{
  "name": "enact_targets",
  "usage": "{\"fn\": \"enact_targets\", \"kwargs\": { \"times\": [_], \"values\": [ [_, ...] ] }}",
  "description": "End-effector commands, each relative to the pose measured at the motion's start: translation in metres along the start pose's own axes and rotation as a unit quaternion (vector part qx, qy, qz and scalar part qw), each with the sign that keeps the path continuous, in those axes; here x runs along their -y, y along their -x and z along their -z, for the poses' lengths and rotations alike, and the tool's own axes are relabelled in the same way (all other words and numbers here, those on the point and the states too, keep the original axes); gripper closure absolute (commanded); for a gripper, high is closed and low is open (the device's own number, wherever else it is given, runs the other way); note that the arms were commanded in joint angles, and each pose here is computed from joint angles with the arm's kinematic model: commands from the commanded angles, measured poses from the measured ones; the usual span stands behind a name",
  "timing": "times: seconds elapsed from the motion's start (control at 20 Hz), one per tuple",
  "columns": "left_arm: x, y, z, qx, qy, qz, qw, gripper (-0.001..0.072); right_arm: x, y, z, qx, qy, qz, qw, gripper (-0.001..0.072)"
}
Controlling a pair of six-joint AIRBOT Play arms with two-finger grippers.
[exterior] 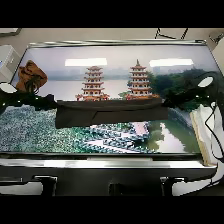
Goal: Fold the clothes and pants, and hang the long-sleeved shirts on hangers.
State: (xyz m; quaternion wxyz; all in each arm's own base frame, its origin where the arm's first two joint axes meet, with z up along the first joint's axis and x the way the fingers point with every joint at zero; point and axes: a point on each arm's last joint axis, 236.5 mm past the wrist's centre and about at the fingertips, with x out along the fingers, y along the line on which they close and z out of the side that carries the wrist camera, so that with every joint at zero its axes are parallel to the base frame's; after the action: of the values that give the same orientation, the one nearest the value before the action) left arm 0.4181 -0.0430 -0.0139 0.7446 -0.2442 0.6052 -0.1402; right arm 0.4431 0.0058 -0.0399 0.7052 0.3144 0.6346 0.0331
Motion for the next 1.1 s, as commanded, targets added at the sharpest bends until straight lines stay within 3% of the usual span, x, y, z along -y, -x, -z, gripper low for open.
{"fn": "enact_targets", "kwargs": {
  "times": [0.0, 0.1, 0.15, 0.2, 0.25, 0.3, 0.5, 0.75, 0.9, 1.05],
  "values": [
    [-0.015, -0.034, -0.014, -0.026, 0.030, 0.002, 0.999, 0.0686, 0.001, -0.034, -0.007, -0.014, -0.019, -0.005, 1.000, 0.0678],
    [-0.023, -0.053, -0.004, -0.057, 0.057, 0.003, 0.997, 0.0673, 0.002, -0.038, -0.007, -0.018, -0.023, -0.007, 1.000, 0.0677],
    [-0.024, -0.056, -0.001, -0.066, 0.063, 0.004, 0.996, 0.0548, -0.001, -0.035, -0.006, -0.021, -0.022, -0.009, 0.999, 0.0642],
    [-0.026, -0.054, 0.000, -0.068, 0.064, 0.004, 0.996, 0.0317, -0.002, -0.027, -0.004, -0.031, -0.017, -0.011, 0.999, 0.0408],
    [-0.027, -0.048, 0.000, -0.070, 0.066, 0.006, 0.995, 0.0187, 0.000, -0.014, 0.000, -0.046, 0.012, -0.013, 0.999, 0.0112],
    [-0.027, -0.039, -0.001, -0.071, 0.067, 0.009, 0.995, 0.0179, 0.011, -0.002, 0.001, -0.058, 0.025, -0.008, 0.998, 0.0035],
    [-0.012, -0.005, -0.006, -0.054, 0.049, 0.016, 0.997, 0.0179, 0.058, 0.007, 0.003, -0.077, -0.029, 0.002, 0.997, 0.0001],
    [0.031, 0.021, -0.011, -0.017, 0.011, 0.036, 0.999, 0.0184, 0.043, -0.035, -0.001, -0.094, -0.048, -0.042, 0.994, 0.0010],
    [0.057, 0.026, -0.009, -0.005, -0.021, 0.038, 0.999, 0.0184, 0.028, -0.056, -0.009, -0.078, -0.048, -0.047, 0.995, 0.0050],
    [0.083, 0.019, -0.011, 0.009, -0.050, 0.041, 0.998, 0.0186, 0.011, -0.067, -0.003, -0.086, -0.038, -0.046, 0.995, 0.0420]
  ]
}}
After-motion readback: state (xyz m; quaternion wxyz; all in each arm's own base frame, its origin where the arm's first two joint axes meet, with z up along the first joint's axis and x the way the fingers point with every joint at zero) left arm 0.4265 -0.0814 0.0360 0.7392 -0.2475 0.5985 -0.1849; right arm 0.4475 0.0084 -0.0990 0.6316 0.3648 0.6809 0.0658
